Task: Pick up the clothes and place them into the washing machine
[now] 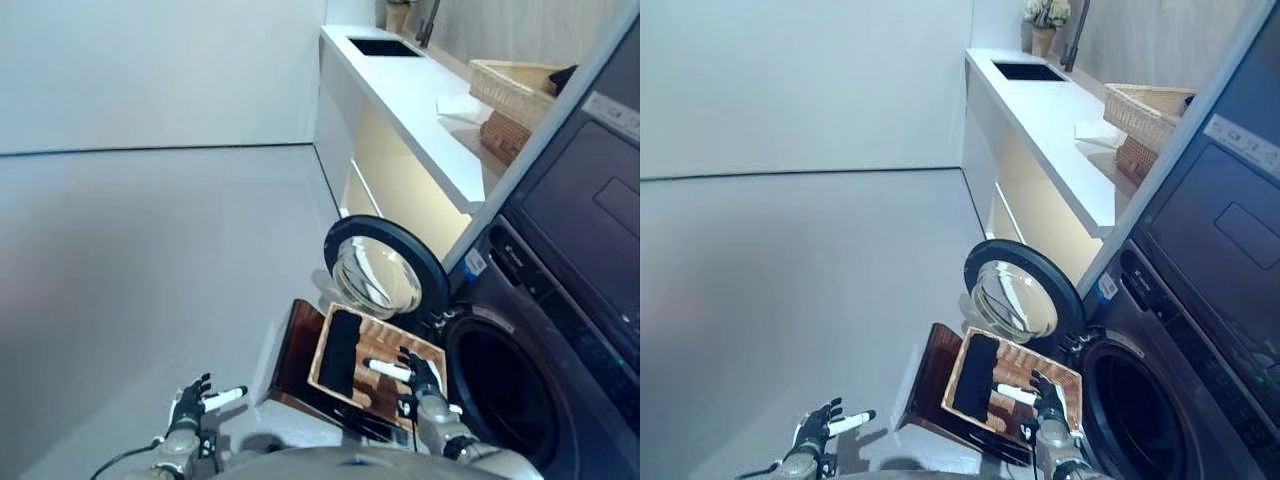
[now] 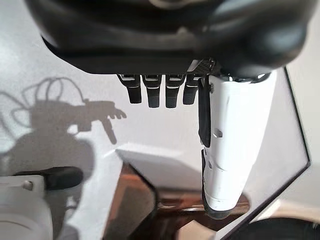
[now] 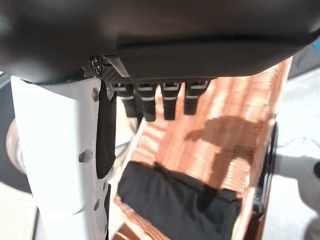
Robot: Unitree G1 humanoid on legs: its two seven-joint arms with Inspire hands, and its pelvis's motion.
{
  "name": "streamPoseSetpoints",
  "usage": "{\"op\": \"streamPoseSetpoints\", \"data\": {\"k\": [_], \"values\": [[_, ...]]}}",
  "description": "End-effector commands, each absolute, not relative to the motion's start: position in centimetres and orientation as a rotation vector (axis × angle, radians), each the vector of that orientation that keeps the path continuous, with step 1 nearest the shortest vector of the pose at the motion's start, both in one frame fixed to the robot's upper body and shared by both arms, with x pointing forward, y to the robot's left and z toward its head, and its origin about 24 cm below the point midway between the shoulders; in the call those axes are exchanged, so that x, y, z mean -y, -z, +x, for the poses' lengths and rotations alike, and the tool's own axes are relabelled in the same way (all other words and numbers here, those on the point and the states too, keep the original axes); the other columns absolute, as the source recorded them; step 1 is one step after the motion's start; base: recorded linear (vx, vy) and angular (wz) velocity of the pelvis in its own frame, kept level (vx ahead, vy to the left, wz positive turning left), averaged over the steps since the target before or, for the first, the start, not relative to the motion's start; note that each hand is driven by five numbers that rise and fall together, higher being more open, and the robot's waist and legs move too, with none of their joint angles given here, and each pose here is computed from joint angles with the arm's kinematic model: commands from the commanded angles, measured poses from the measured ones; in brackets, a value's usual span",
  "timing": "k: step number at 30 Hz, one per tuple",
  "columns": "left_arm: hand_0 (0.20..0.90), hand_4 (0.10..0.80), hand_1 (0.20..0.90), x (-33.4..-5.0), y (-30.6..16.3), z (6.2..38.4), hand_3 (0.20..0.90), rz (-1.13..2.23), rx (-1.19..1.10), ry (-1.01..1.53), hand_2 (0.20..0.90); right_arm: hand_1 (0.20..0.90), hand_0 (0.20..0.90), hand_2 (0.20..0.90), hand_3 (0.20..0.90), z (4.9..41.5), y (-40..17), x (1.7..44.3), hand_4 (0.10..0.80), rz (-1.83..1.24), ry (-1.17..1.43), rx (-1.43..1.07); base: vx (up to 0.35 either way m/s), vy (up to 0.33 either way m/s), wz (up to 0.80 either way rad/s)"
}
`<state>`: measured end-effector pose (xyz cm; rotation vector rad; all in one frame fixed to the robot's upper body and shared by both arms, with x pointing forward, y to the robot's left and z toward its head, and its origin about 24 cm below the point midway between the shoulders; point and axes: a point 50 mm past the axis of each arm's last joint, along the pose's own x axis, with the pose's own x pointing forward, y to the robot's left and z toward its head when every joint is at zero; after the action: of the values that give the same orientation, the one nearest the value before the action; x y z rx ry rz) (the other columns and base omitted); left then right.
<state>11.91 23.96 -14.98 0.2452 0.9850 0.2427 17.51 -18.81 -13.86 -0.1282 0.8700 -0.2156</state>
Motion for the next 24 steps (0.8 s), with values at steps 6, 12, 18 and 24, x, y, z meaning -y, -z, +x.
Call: {"op": "streamPoseSetpoints", "data": {"k": [6, 12, 18, 24], "values": [[0.9, 0.8, 0.9, -24.4, 13.4, 15.4, 0.9, 0.2, -0.833, -0.314, 0.9, 0.9, 0.9, 0.9, 0.9, 23.8, 10.3, 19.8, 0.8, -0.169, 0.271, -0.697, 0.017, -0.054, 0.23], [0.9, 0.8, 0.9, -23.0, 13.3, 16.5, 0.9, 0.197, -0.798, -0.282, 0.9, 0.9, 0.9, 0.9, 0.9, 26.4, 8.0, 21.2, 0.8, -0.117, 0.408, -0.605, -0.181, -0.018, 0.67], [0.9, 0.8, 0.9, -22.5, 12.3, 18.3, 0.9, 0.176, -0.708, -0.286, 0.9, 0.9, 0.9, 0.9, 0.9, 30.7, 3.8, 22.2, 0.8, -0.067, 0.486, -0.46, -0.065, 0.088, 0.05], [0.9, 0.8, 0.9, -21.5, 10.8, 20.4, 0.9, 0.124, -0.568, -0.263, 0.9, 0.9, 0.9, 0.9, 0.9, 32.4, 1.3, 23.6, 0.8, -0.007, 0.598, -0.387, -0.003, 0.02, 0.0]]}}
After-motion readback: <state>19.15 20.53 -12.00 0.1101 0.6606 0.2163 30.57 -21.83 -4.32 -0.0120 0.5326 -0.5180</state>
